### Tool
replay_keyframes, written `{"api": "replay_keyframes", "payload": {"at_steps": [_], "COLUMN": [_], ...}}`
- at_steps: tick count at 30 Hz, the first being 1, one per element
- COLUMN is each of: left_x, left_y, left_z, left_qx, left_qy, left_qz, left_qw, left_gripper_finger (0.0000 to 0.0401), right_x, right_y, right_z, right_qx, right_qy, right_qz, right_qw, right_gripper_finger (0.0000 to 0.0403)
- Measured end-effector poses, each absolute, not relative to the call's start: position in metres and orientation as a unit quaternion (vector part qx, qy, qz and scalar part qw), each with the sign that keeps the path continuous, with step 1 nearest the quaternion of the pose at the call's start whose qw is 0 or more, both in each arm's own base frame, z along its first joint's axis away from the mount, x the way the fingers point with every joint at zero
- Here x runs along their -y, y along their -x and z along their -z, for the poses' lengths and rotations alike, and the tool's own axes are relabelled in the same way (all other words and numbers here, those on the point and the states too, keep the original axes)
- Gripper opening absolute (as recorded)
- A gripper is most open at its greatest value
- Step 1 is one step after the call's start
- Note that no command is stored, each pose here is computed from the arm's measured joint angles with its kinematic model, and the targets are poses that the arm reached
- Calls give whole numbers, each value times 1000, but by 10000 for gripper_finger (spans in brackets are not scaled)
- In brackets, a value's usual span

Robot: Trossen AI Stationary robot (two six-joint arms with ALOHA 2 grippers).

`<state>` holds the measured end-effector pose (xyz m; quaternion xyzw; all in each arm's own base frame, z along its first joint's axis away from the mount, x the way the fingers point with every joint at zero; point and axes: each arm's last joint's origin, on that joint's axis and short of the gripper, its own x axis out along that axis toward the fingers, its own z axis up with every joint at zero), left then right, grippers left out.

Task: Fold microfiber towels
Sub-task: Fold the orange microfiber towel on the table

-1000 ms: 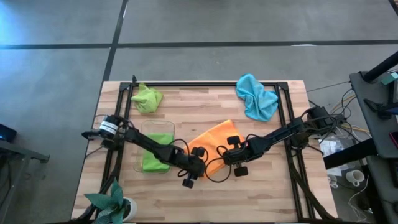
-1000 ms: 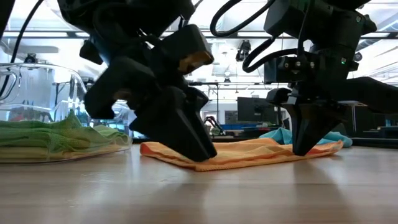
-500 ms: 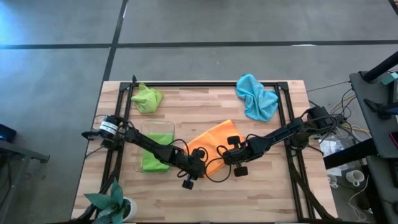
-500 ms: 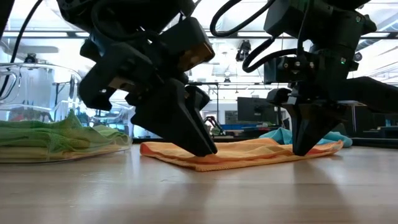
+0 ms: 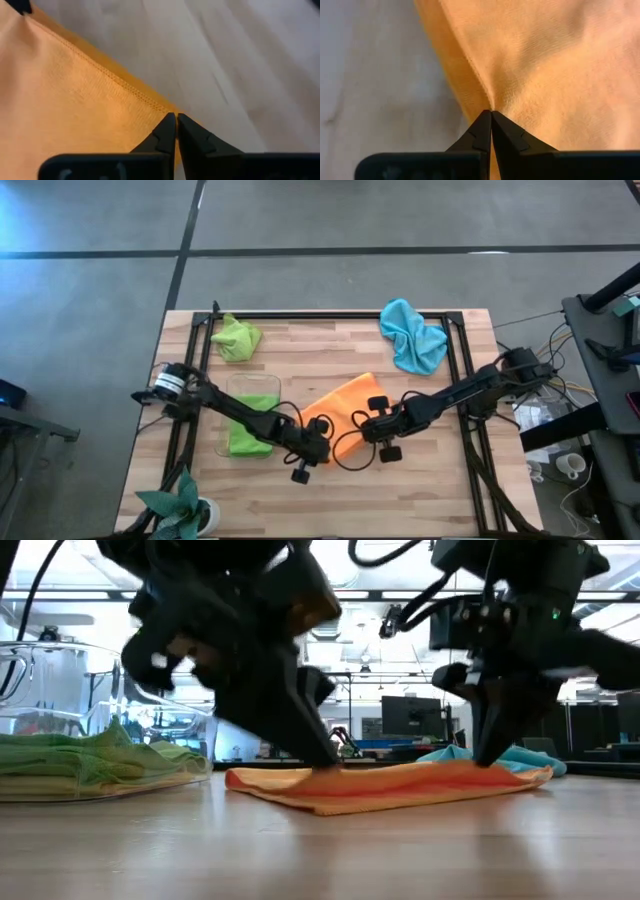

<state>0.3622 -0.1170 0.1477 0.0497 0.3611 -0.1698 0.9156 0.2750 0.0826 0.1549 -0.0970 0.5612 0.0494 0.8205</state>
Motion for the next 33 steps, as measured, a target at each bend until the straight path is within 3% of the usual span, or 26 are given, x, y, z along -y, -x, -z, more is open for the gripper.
{"api": "replay_keyframes", "payload": {"at_steps": [6,15,21,28,33], "left_x": [124,135,137,134,128], "left_y": [-359,-367,-371,-370,-367], "left_z": [-165,-137,-128,-145,-158], "left_qx": [-331,-318,-318,-299,-298], "left_qy": [-45,-2,4,4,5], "left_qz": [189,273,290,287,280], "left_qw": [923,908,903,910,913], "left_gripper_finger": [0,0,5,74,123], "right_x": [-83,-91,-94,-92,-89], "right_y": [-268,-273,-281,-285,-275], "right_z": [-169,-134,-133,-163,-173], "right_qx": [-559,-614,-617,-617,-667], "right_qy": [73,38,33,68,69], "right_qz": [-86,-141,-139,-98,-81], "right_qw": [822,776,774,778,738], "right_gripper_finger": [9,9,27,96,140]}}
